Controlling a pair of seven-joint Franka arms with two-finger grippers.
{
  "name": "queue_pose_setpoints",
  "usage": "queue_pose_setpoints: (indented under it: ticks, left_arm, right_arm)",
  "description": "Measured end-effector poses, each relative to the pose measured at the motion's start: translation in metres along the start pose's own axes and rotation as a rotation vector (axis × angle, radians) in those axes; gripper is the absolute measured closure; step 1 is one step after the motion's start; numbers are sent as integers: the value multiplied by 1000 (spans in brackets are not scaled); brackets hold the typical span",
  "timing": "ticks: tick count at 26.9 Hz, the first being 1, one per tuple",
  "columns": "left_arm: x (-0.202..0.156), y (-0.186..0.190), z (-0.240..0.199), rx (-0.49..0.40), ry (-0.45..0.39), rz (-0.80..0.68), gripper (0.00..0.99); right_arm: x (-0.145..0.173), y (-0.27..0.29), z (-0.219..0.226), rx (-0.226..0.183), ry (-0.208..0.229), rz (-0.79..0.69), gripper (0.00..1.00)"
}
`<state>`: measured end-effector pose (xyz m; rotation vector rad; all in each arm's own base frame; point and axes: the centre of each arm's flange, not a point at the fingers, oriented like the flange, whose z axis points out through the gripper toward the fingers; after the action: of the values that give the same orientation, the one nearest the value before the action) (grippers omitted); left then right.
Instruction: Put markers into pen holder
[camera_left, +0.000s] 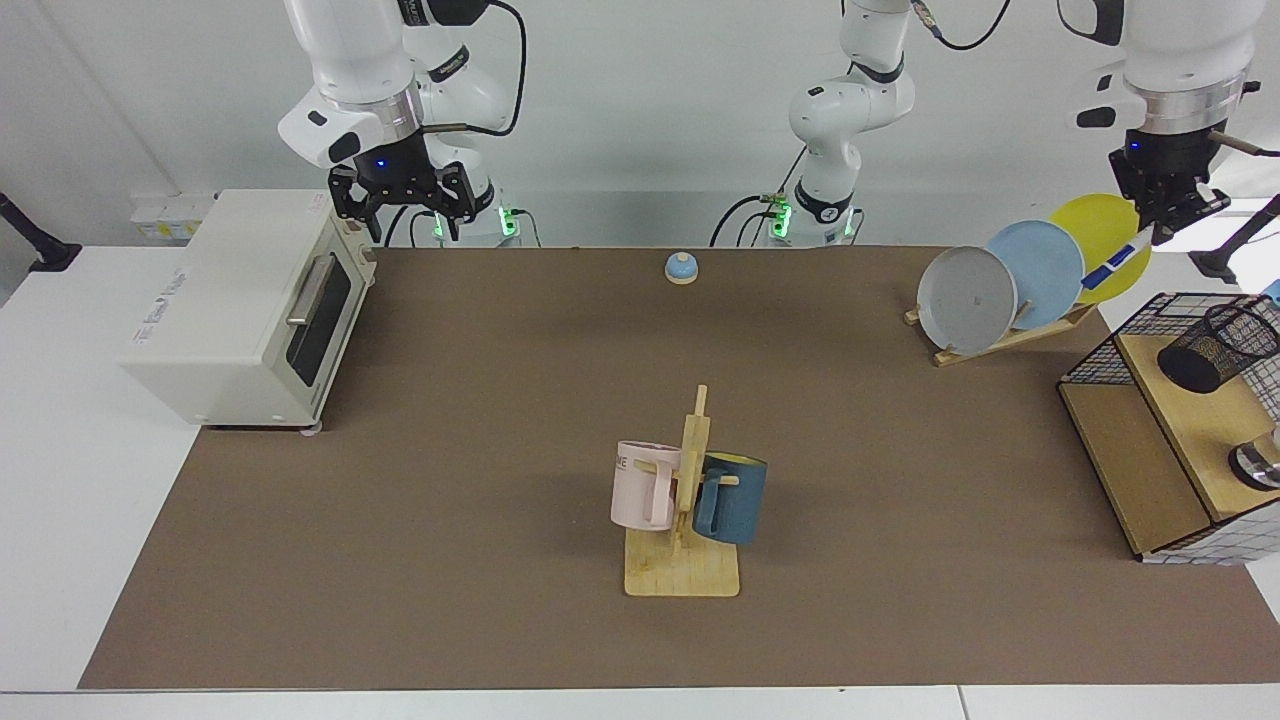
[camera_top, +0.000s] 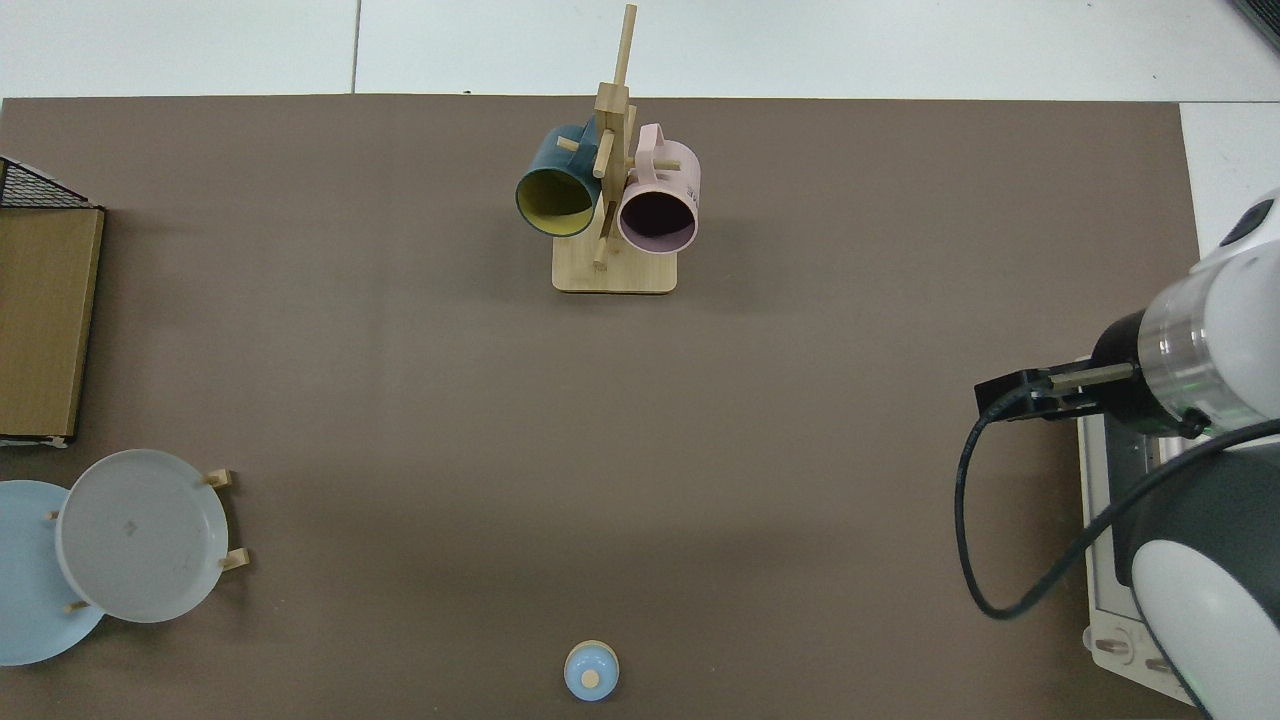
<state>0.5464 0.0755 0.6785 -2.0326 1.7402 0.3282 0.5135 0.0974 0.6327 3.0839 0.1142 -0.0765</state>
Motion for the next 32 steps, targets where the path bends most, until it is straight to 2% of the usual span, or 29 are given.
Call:
queue_pose_setpoints:
  ticks: [4,11,20,27,32]
  left_arm:
    - [-20,-6,10,21,-29,35,824]
    - [-55,-18,37,57,-65,86,824]
    - [-72,-26,51,67,-167,148,824]
    - [-108,-29,69,81,-263,195,824]
    - [-121,-39,105,85,-296,225,824]
  right_arm:
    - [0,-2,0,22,-2,-1,4]
    - [0,3,0,26,-2,31,4]
    - [10,7,-5,37,77,100,4]
    - [14,17,-2,39,78,124,4]
    - [14,18,-2,40,78,127,4]
